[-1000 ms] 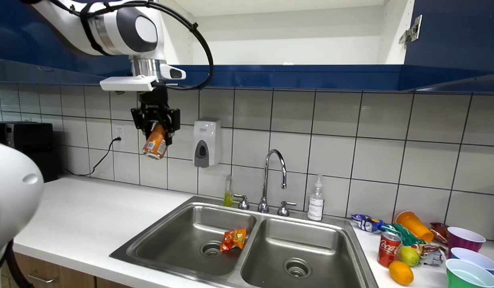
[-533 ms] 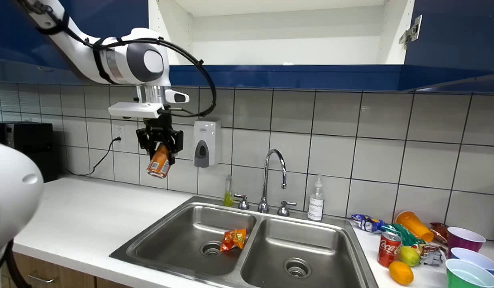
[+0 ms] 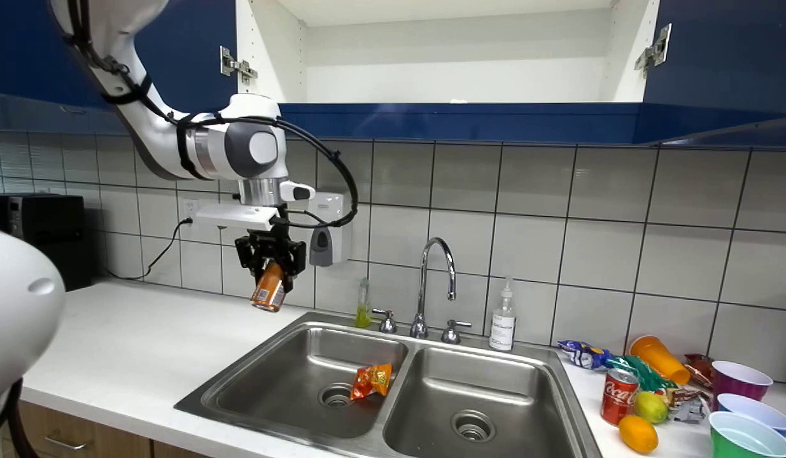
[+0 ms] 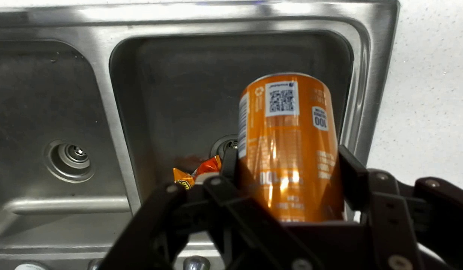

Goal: Remove the can from the top cabinet

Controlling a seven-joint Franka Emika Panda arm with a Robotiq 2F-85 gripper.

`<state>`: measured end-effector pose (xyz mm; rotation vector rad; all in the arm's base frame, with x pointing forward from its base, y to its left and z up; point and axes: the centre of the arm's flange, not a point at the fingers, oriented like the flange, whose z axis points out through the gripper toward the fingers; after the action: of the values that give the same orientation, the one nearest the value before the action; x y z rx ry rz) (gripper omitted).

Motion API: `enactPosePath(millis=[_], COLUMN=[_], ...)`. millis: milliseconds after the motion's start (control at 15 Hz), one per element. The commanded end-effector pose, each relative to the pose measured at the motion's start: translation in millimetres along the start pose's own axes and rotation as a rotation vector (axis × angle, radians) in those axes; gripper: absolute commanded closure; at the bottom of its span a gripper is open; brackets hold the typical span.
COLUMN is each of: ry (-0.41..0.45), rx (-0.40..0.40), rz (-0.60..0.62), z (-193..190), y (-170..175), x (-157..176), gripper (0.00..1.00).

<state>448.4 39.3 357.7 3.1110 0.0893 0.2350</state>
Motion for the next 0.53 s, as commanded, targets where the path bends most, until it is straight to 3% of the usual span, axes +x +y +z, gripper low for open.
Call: enactPosePath(millis=[0,467], ry=[0.012,0.003], rx=[0.000,0.001], rz=[-0.018,-0.023], z=[28,80], y=[13,19], x=[14,26], gripper=[0.61,0.61])
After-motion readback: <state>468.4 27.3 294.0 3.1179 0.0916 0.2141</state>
